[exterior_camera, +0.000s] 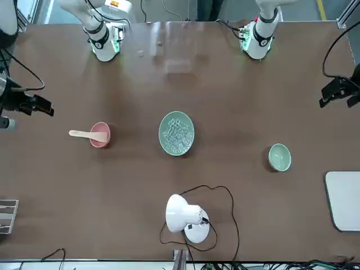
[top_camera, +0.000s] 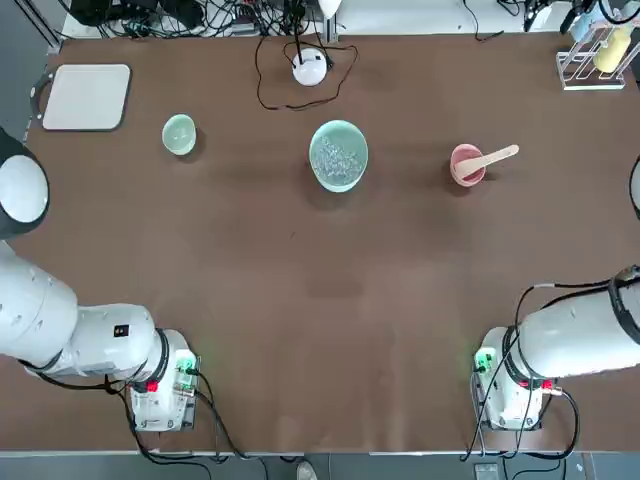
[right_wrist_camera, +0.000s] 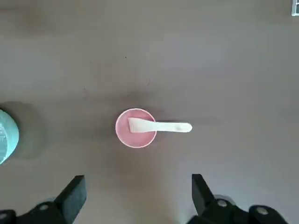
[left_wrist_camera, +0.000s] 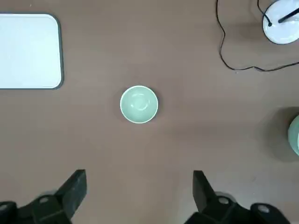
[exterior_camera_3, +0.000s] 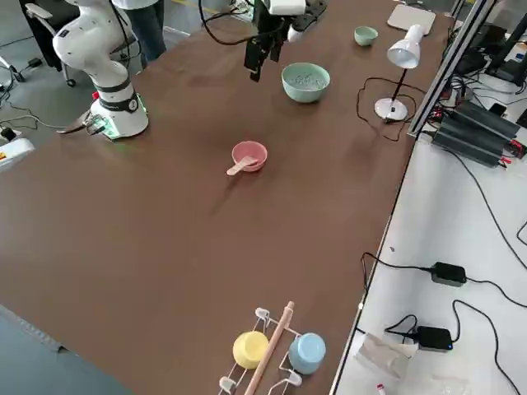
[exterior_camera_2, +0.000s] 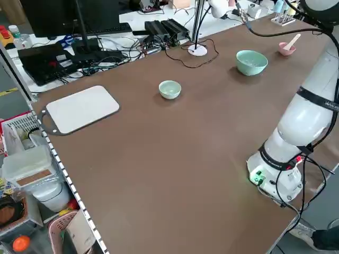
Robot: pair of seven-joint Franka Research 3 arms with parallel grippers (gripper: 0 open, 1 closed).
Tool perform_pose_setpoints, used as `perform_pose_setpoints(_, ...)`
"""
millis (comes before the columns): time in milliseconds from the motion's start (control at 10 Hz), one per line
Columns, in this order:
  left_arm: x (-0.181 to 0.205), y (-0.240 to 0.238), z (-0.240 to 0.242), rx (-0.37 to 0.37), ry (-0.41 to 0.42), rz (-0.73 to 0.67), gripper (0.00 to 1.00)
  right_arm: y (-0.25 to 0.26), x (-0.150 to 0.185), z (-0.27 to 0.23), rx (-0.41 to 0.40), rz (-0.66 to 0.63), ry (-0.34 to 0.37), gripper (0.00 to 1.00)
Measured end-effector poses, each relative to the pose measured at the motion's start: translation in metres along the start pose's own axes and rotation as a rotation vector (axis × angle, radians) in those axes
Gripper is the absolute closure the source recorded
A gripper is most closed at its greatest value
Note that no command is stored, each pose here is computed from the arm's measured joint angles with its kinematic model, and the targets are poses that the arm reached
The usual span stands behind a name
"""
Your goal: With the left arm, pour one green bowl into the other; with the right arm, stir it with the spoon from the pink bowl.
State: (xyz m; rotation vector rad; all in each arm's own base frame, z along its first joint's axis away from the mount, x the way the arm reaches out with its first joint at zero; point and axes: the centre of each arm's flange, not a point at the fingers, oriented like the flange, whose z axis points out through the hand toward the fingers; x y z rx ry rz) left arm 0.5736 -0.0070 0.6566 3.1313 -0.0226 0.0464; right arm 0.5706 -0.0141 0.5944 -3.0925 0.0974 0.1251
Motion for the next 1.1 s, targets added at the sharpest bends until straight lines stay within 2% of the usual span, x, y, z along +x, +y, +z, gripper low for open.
perform_pose_setpoints(400, 0.0, 0.001, 0.0, 0.0, 0.0, 0.001, 0.0, -0.005, -0.011, -0.023, 0.002, -0.006, 0.017, 0.0)
perform_pose_setpoints(1100, 0.0, -0.003, 0.0, 0.001, 0.001, -0.006, 0.0, 0.0, -0.015, -0.028, 0.003, 0.004, 0.021, 0.0)
